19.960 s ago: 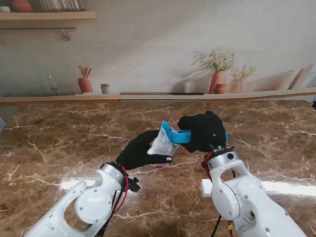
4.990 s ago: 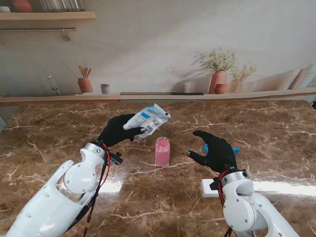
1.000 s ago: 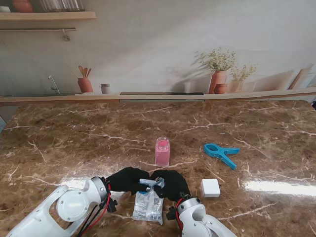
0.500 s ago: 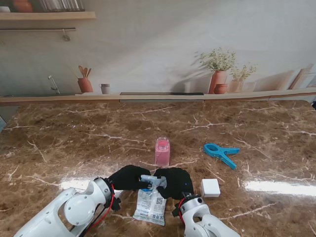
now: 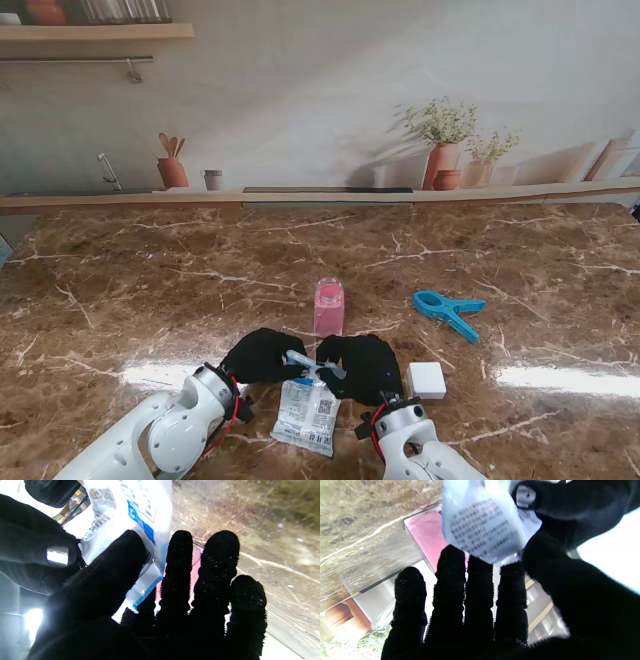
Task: Fill the seasoning bottle
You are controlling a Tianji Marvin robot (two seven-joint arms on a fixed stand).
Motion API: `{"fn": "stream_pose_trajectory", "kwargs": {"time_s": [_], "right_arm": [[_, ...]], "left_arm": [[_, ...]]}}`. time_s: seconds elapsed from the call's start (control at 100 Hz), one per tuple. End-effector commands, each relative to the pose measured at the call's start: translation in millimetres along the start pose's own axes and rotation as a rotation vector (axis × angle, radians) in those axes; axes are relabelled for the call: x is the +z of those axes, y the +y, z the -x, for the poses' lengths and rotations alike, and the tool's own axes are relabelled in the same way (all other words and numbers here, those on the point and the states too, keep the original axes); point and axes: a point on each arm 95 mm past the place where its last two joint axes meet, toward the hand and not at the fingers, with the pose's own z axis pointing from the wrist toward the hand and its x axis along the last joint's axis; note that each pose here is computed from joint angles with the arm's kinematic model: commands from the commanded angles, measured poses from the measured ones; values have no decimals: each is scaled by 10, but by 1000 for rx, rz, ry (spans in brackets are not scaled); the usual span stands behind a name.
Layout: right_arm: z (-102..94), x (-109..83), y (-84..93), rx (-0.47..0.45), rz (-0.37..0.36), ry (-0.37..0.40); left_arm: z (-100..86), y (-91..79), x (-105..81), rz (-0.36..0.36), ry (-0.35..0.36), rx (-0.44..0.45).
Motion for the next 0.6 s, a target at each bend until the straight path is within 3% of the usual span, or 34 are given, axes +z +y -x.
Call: {"fn": "stream_pose_trajectory", "kwargs": {"time_s": [0.0,0.23,0.36,0.59], "right_arm": [[-63,-19,25,50,11,-37],[-40,44,313,26,49,-164],[-5,106,360,28,-29,-217],[36,199,287,34,-200,-265]], "left_arm": [[24,40,-21,10,18,-7],[61,9,-61,19,65,5],[60,-8,-73,0,86,35],[32,-30,-79,-18,158,120]]}}
